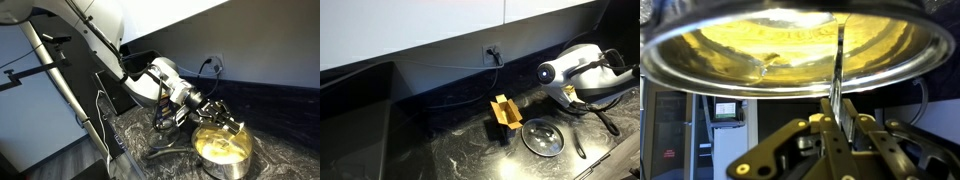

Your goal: Use the silver fork to stir the contents in the pot

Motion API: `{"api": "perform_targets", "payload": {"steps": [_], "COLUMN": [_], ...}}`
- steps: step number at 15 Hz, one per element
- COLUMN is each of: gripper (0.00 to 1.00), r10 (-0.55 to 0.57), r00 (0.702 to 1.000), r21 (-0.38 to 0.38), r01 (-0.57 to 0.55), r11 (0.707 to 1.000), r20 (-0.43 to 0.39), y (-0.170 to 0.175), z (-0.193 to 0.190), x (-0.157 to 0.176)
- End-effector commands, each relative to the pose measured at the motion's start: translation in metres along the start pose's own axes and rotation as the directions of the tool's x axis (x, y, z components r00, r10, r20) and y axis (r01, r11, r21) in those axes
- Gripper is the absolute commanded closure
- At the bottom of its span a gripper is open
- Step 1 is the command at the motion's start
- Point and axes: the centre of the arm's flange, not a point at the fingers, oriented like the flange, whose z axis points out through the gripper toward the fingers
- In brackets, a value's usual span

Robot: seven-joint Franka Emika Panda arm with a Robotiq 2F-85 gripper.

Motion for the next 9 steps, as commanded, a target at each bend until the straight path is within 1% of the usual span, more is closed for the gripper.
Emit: {"api": "perform_targets", "payload": {"steps": [1,6,9], "gripper": [0.96,0.96,0.96], "r10": [-0.010,-0.107,-0.143], "r00": [0.998,0.990,0.987], "r21": [0.016,-0.035,-0.063], "r01": [0.009,0.110,0.147], "r11": [1.000,0.993,0.987], "r20": [0.065,0.091,0.074], "y": [0.001,0.009,0.012], "z": [-0.017,-0.024,-0.023], "x": [-0.007,-0.009,-0.003]}}
